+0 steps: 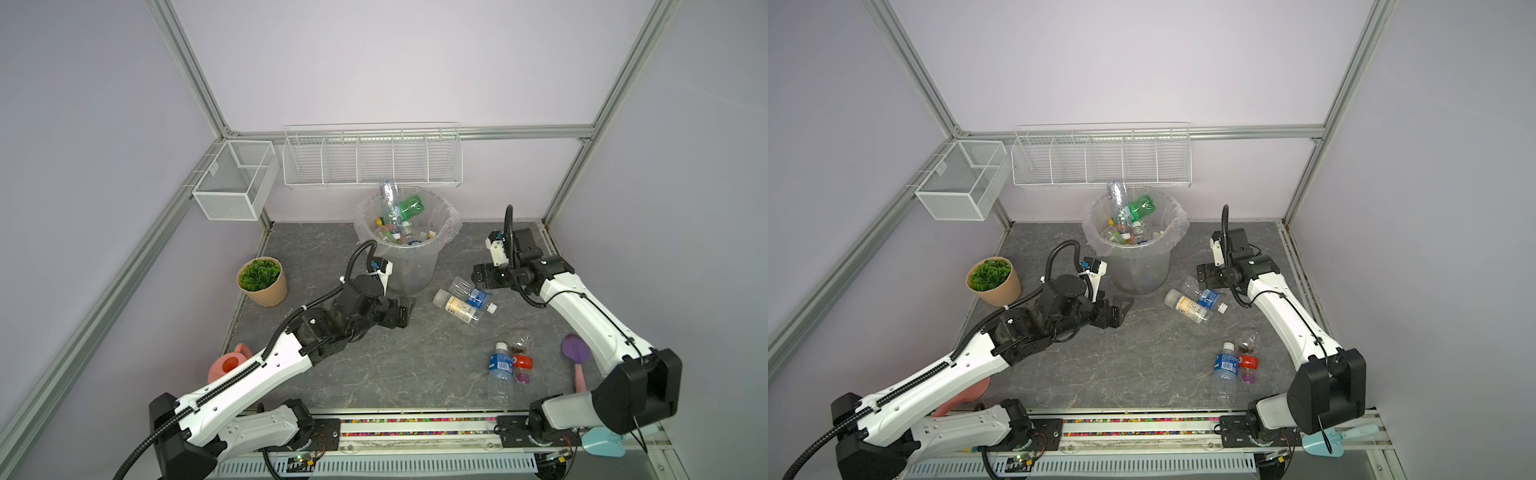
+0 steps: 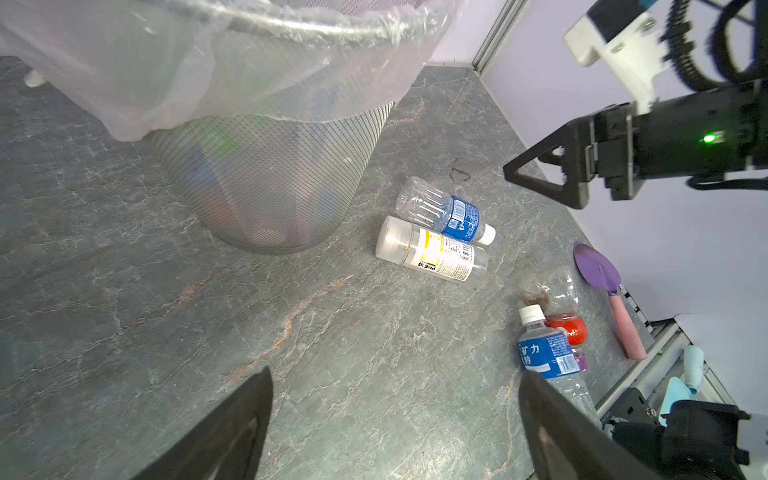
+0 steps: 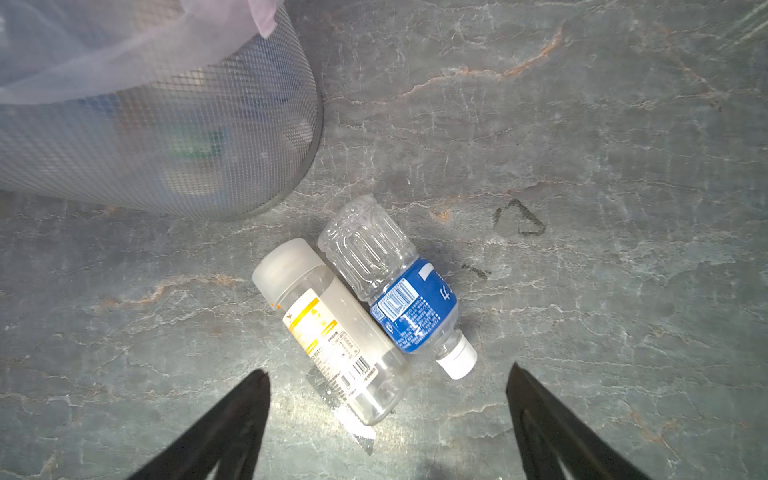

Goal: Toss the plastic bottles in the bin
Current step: 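Lower the right gripper onto the blue-label water bottle and close it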

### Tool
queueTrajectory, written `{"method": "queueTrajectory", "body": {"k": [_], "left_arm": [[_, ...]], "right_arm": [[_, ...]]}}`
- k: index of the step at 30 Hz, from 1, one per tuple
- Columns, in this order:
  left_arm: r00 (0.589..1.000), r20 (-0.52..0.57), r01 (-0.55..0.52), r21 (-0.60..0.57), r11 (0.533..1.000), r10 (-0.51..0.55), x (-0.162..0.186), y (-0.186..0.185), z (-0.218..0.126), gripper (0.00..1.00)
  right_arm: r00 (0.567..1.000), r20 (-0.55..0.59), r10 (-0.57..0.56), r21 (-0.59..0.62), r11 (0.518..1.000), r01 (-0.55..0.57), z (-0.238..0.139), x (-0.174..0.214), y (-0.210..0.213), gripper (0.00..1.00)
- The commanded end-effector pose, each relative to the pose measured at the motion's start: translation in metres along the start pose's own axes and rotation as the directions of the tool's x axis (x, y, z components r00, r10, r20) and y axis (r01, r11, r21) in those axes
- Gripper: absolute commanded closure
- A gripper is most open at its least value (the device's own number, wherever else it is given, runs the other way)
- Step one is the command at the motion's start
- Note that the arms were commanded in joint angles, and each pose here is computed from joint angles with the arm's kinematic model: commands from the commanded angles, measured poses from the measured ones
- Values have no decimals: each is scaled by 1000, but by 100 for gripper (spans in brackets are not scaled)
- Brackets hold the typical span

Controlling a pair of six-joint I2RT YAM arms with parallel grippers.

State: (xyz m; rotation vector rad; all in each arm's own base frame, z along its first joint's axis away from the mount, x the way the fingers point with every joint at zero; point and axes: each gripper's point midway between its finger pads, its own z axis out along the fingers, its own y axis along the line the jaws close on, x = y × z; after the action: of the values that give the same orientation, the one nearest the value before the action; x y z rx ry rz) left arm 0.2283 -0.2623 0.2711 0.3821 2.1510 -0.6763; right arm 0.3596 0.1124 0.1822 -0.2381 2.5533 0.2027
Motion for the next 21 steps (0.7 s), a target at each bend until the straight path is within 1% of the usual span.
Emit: {"method": "queueTrajectory", "body": {"k": [1,8,21], "left_arm": [[999,38,0,-45,999,2,-1,13,-15,7],[997,64,40,-74,996,-35,2,32,-26,6],[994,89,71,-108,992,-62,2,53,-41,6]], "right_arm": [[999,2,-53,-27,998,53,12,-5,4,10],[994,-42,-98,-46,994,96,45,2,6,11],[976,-137,-170,-61,985,163,83,18,11,11]]}}
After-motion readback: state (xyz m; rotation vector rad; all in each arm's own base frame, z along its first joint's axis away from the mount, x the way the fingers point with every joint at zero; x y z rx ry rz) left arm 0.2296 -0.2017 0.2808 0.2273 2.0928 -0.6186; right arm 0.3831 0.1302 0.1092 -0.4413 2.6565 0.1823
